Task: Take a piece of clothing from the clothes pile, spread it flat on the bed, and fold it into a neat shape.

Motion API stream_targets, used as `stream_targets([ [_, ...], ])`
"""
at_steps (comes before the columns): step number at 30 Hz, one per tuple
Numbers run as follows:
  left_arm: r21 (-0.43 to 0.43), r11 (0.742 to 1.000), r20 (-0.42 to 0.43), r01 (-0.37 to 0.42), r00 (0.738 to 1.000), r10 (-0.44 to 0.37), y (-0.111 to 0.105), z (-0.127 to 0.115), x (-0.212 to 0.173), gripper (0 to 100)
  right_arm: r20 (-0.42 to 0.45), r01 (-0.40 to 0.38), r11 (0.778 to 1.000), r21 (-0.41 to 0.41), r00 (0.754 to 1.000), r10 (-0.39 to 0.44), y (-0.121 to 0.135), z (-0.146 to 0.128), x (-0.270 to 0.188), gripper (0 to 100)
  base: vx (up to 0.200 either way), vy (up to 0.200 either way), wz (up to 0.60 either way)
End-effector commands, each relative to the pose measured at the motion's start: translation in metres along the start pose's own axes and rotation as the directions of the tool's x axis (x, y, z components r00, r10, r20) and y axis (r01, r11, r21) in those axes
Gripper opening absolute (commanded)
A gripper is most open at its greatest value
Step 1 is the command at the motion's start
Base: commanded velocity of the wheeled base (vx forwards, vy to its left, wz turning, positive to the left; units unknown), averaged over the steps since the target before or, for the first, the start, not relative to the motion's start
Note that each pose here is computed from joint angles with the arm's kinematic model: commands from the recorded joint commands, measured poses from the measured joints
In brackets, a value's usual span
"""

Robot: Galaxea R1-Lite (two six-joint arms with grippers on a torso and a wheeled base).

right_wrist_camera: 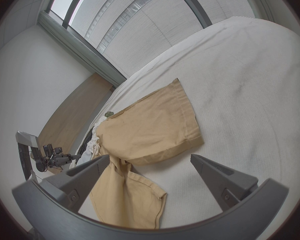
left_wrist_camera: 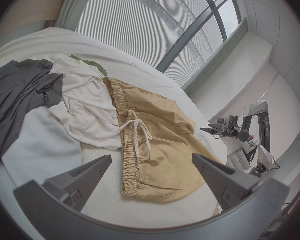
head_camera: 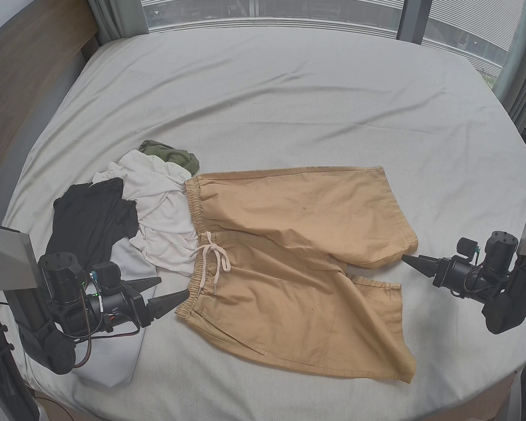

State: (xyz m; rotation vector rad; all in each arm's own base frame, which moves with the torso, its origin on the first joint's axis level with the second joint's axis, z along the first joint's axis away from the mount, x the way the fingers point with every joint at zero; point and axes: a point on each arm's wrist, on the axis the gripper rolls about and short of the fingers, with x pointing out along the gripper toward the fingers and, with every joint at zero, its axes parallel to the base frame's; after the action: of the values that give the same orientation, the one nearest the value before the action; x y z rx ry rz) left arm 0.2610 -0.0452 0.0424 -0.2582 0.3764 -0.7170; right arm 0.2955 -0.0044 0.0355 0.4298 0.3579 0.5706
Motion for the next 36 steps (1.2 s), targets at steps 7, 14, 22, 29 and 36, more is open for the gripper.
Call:
stream_targets([
  [7, 0.007, 1.000, -0.013, 0.001, 1.000, 0.000, 0.001, -0.004, 0.001, 100, -0.116, 0.009, 1.000, 0.001, 0.993, -0.008, -0.006, -0.033, 0.005, 100, 0.000, 0.000, 0.00],
  [14, 0.007, 1.000, -0.018, 0.003, 1.000, -0.003, 0.000, -0.005, 0.001, 100, -0.150, -0.012, 1.000, 0.007, 0.989, 0.013, 0.000, -0.042, 0.010, 100, 0.000, 0.000, 0.00],
  [22, 0.010, 1.000, -0.018, 0.004, 1.000, -0.004, 0.000, -0.005, 0.001, 100, -0.166, -0.016, 1.000, 0.012, 0.986, 0.018, -0.001, -0.048, 0.015, 100, 0.000, 0.000, 0.00],
  [29, 0.011, 1.000, -0.020, 0.005, 1.000, -0.005, -0.001, -0.005, 0.000, 100, -0.171, -0.030, 1.000, 0.006, 0.985, 0.031, 0.003, -0.049, 0.019, 100, 0.000, 0.000, 0.00],
  [36, 0.013, 1.000, -0.020, 0.005, 1.000, -0.005, -0.001, -0.005, 0.000, 100, -0.178, -0.035, 0.999, 0.007, 0.983, 0.036, 0.003, -0.052, 0.023, 100, 0.000, 0.000, 0.00],
])
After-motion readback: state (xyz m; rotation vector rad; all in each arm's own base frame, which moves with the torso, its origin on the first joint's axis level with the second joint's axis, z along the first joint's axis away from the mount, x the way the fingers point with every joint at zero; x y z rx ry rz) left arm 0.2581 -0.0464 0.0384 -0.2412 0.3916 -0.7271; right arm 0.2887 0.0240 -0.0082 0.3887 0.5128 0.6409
